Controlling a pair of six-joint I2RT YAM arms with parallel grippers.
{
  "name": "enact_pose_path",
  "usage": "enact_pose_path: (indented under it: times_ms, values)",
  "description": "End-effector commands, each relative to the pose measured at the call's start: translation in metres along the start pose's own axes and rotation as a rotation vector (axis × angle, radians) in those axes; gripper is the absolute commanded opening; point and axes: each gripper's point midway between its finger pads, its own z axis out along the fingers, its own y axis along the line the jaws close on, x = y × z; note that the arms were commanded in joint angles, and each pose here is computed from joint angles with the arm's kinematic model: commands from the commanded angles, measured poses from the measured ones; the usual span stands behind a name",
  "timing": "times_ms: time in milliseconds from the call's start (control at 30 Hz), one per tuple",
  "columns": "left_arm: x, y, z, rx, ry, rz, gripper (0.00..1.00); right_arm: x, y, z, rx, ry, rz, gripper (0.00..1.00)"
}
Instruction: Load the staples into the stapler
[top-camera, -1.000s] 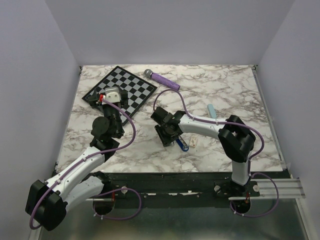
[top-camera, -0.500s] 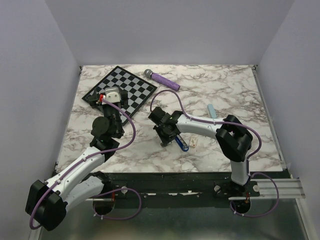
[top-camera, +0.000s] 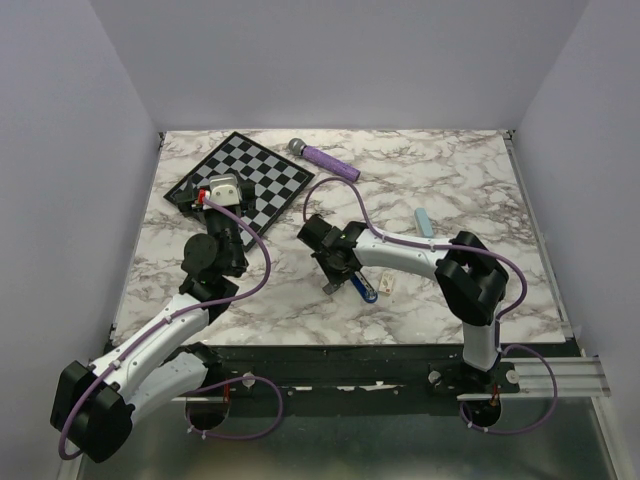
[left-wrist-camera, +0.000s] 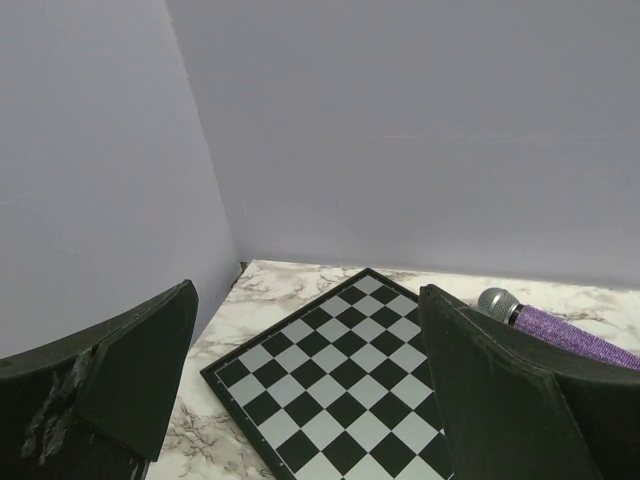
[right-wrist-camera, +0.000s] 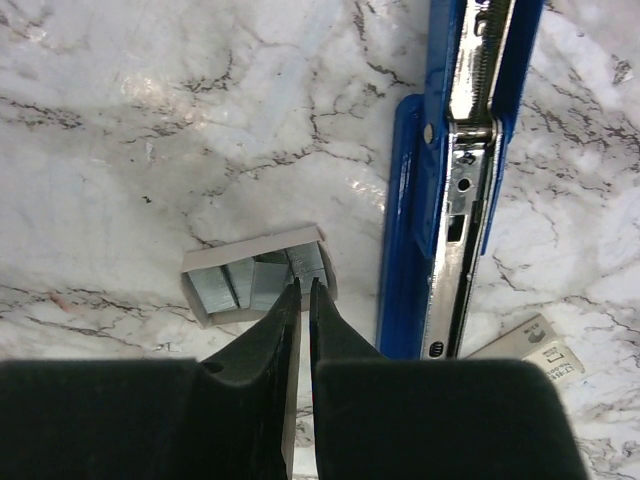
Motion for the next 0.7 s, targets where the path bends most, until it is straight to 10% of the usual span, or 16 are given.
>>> enact_pose_path:
  times_ms: [0, 667]
  values:
    - [-0.007, 0.003, 0.0, -0.001, -0.023, -0.022, 0.99, -0.007, -0.004, -0.013, 0.021, -0.042, 0.012, 0.15]
    - [-0.008, 0.005, 0.0, -0.004, -0.026, -0.024, 0.99, -0.011, 0.018, -0.006, -0.078, -0.039, 0.086, 0.41]
